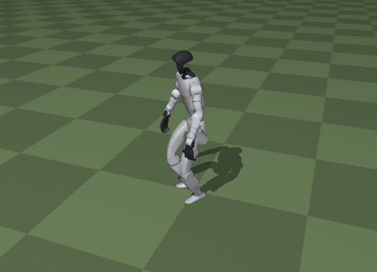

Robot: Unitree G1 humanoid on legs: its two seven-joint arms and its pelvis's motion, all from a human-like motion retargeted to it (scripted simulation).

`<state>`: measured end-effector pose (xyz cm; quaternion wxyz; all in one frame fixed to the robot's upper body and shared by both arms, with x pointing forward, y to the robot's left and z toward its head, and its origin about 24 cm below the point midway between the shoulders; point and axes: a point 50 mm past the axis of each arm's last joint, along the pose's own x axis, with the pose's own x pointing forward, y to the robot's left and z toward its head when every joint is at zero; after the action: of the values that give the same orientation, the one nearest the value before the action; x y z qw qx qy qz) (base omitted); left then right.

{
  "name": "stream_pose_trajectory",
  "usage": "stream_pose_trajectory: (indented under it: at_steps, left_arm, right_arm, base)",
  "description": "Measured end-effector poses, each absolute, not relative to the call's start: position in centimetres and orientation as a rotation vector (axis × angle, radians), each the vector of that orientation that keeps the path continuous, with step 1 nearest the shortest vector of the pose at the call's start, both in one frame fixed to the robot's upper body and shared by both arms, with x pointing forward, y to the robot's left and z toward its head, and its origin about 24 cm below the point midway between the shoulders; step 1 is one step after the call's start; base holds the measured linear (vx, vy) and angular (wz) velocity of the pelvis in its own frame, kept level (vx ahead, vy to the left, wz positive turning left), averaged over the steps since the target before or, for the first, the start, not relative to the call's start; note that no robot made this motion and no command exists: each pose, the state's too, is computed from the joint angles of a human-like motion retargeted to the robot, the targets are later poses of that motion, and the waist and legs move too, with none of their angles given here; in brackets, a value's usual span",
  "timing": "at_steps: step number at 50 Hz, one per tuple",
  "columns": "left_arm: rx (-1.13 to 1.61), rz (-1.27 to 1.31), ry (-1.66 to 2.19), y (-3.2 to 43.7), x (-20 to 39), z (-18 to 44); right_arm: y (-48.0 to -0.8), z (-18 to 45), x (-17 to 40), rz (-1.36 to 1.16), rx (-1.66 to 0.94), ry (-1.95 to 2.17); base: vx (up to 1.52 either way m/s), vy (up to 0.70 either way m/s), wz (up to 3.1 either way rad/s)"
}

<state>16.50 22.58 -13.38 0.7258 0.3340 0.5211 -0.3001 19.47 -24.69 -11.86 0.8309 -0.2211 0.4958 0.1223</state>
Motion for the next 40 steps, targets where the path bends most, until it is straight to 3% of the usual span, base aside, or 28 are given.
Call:
stream_pose_trajectory:
  at_steps: [13,25,40]
  left_arm:
    - [0.907,-0.739,1.010,21.3,19.4,-12.1]
    - [0.977,-0.824,1.000,21.1,18.5,-12.5]
    - [1.009,-0.707,0.918,21.4,21.3,-11.2]
  right_arm:
    - [-23.5,-10.5,22.4,0.344,-0.590,0.993]
    - [-19.8,-8.3,26.7,0.420,-0.682,0.835]
    - [-15.4,-5.6,30.1,0.548,-0.850,0.634]
  base:
    - [-0.12,0.04,-0.16]
    - [-0.16,-0.06,0.01]
    - [-0.21,-0.12,0.22]
